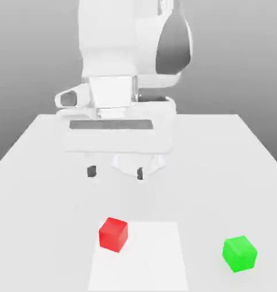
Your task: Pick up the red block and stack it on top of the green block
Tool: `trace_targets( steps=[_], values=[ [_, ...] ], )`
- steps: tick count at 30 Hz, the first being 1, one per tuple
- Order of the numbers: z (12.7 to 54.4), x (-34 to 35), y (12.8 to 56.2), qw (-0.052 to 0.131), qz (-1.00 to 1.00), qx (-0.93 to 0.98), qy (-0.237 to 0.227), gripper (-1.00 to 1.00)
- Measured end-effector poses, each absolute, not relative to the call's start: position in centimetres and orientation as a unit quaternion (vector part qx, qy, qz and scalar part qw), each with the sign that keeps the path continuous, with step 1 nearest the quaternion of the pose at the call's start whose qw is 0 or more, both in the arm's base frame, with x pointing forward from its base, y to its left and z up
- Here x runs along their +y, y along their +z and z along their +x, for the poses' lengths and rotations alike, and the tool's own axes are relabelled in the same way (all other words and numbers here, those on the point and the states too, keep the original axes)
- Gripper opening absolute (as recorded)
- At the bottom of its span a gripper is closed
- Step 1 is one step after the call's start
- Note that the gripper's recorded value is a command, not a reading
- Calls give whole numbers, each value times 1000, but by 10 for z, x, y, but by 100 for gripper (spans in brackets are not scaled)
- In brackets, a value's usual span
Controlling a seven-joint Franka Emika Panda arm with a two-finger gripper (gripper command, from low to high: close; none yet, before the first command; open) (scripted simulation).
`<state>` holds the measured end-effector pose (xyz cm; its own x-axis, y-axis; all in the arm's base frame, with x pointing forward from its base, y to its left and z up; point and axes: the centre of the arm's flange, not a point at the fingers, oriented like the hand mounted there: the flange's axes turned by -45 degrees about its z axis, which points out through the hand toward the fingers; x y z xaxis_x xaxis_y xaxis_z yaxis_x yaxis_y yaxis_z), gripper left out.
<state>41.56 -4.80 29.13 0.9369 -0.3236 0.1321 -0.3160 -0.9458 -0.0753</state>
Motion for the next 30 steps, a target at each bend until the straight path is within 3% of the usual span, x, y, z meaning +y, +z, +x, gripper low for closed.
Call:
trace_targets(
  steps=[4, 10, 11, 18, 25, 30],
  values=[
    [380, -58, 217, 4, -981, 196, -10, 0],
    [375, -57, 156, -1, -980, 198, -1, 0],
    [374, -57, 148, 0, -980, 199, -1, -100],
    [374, -57, 147, 0, -980, 199, -1, -100],
    [376, -53, 205, 0, -982, 188, -1, -100],
    [409, 37, 222, -4, -1000, -15, -1, -100]
  ],
)
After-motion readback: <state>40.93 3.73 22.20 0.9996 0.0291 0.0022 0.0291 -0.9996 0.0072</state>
